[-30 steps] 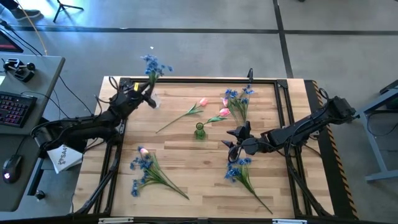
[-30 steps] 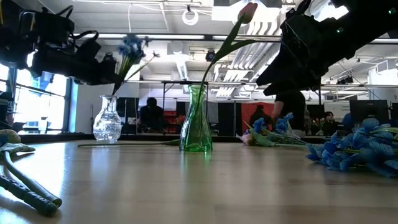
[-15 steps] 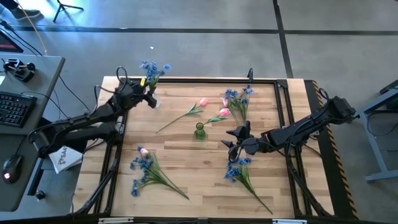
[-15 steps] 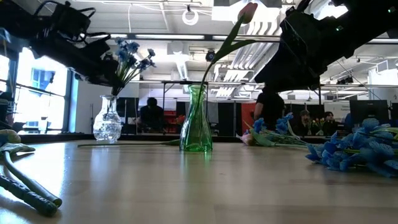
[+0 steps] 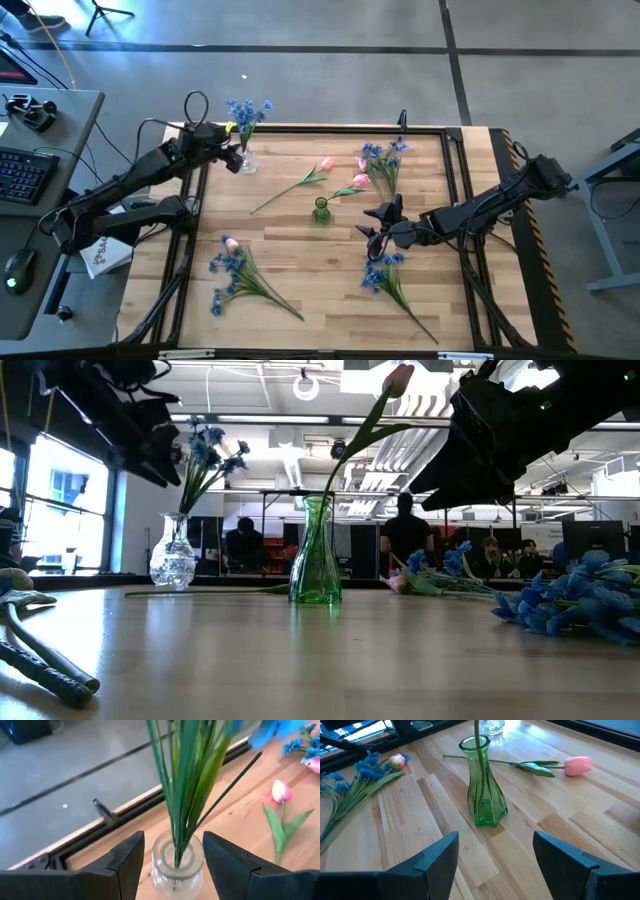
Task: Sort flowers into vase by color
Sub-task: Put the pink tulip into the green vase
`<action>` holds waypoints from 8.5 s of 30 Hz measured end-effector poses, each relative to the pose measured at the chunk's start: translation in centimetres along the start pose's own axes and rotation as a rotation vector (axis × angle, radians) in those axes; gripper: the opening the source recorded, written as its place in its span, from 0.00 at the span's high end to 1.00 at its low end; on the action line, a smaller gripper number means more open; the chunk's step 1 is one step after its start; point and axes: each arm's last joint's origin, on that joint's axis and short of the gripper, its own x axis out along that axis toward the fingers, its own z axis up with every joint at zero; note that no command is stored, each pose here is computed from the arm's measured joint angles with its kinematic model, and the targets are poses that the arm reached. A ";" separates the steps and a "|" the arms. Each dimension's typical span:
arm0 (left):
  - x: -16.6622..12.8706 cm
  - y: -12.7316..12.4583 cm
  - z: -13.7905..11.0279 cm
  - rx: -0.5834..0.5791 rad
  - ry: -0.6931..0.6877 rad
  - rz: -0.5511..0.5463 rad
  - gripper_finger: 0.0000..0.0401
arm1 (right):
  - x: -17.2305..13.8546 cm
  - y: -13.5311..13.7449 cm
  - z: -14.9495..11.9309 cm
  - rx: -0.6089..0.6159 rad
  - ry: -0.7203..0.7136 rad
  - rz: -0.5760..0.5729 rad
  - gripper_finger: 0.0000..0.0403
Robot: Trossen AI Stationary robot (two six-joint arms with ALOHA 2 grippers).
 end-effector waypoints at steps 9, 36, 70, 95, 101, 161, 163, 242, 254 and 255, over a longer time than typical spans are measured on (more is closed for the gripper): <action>-4.8 0.3 1.6 -0.036 -0.108 -0.075 0.52 | 0.0 0.0 0.0 -0.001 0.000 -0.001 0.38; -10.8 -4.0 -1.9 0.004 -1.001 -1.402 0.52 | 0.0 0.0 0.0 -0.001 0.002 -0.002 0.38; -6.7 -18.3 -4.5 0.477 -0.227 -0.476 0.52 | 2.1 -7.8 0.1 0.094 0.445 -0.274 0.38; -2.9 -20.6 -6.2 0.509 -0.182 -0.363 0.52 | 6.1 -11.8 -1.2 0.160 0.500 -0.463 0.94; -3.1 -20.7 -6.3 0.514 -0.187 -0.370 0.52 | 2.9 -10.6 -0.2 0.178 0.471 -0.482 0.95; -6.1 -27.1 -2.7 0.658 -0.998 -0.982 0.52 | -0.4 8.0 4.0 -0.447 -0.795 0.590 1.00; -6.0 -27.5 -2.3 0.635 -0.993 -0.979 0.52 | 0.1 8.2 4.0 -0.451 -0.787 0.584 1.00; -3.2 -20.1 2.7 0.481 -0.536 -0.637 1.00 | -5.4 8.4 2.8 -0.389 -0.504 -0.191 0.52; -1.9 -19.3 3.1 0.432 -0.472 -0.652 0.71 | -5.3 8.4 2.5 -0.384 -0.490 -0.185 0.52; -1.9 -19.1 3.1 0.431 -0.456 -0.650 0.68 | -5.2 8.4 2.4 -0.384 -0.488 -0.185 0.52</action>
